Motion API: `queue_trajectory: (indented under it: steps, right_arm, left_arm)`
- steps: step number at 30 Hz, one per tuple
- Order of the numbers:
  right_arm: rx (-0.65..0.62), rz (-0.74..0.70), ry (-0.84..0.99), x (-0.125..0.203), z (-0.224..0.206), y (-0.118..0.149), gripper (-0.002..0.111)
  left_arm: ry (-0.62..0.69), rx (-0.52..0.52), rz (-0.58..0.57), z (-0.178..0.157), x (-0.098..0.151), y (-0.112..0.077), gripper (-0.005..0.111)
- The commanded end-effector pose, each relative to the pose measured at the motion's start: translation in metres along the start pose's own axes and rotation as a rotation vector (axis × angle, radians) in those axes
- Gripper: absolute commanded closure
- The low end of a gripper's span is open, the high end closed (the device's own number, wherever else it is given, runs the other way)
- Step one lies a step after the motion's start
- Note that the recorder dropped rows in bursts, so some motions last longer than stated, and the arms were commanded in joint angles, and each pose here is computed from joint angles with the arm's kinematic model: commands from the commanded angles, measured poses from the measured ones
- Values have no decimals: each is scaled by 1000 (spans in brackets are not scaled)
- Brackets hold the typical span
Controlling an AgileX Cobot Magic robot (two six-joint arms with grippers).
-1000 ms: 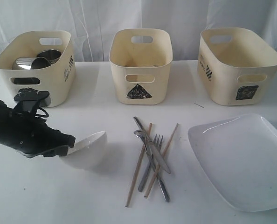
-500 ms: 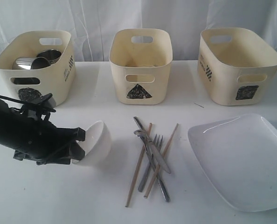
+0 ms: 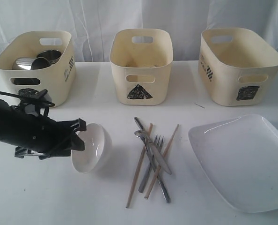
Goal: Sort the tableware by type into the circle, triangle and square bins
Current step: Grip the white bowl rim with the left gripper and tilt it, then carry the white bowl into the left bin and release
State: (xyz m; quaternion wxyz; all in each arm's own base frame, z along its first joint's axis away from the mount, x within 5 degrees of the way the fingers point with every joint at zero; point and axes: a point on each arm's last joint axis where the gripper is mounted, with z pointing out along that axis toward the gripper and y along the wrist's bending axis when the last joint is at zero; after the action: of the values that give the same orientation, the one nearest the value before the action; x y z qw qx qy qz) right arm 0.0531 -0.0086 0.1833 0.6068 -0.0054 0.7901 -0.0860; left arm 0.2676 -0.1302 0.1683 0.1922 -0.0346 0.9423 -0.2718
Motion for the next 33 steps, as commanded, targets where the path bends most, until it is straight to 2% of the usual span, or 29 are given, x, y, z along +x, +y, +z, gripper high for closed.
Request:
queue_trajectory:
  steps: [1, 5, 10, 12, 14, 15, 16, 18, 20, 22, 24, 28, 30, 33]
  right_arm:
    - [0, -15, -6, 0, 0, 0, 108]
    - [0, -15, -6, 0, 0, 0, 108]
    - [0, -15, -6, 0, 0, 0, 108]
    - [0, -15, -6, 0, 0, 0, 108]
    - [0, -15, -6, 0, 0, 0, 108]
    - [0, -15, -6, 0, 0, 0, 108]
    - [0, -15, -6, 0, 0, 0, 108]
    - [0, -15, -6, 0, 0, 0, 108]
    - [0, -15, -6, 0, 0, 0, 108]
    - [0, -15, -6, 0, 0, 0, 108]
    - [0, -15, -6, 0, 0, 0, 108]
    - [0, -15, -6, 0, 0, 0, 108]
    - [0, -15, -6, 0, 0, 0, 108]
    - [0, -15, -6, 0, 0, 0, 108]
  left_arm:
    - [-134, -43, 114, -8, -18, -4, 61]
    - [-205, -81, 431, -15, -35, -12, 61]
    - [-190, -38, 648, -13, -49, -26, 61]
    - [-142, 38, 827, -10, -53, -38, 61]
    - [-79, 178, 1050, -12, -55, -52, 61]
    - [-48, 248, 1091, -13, -56, -58, 61]
    - [-40, 291, 1086, -17, -61, -64, 61]
    - [-44, 321, 981, -25, -73, -72, 61]
    - [-68, 286, 848, -31, -85, -78, 61]
    - [-91, 223, 781, -33, -93, -78, 61]
    - [-68, 155, 792, -33, -95, -73, 61]
    - [183, 82, 759, -32, -76, -60, 61]
    - [275, 65, 787, -29, -65, -59, 61]
    - [320, 46, 853, -19, -57, -65, 60]
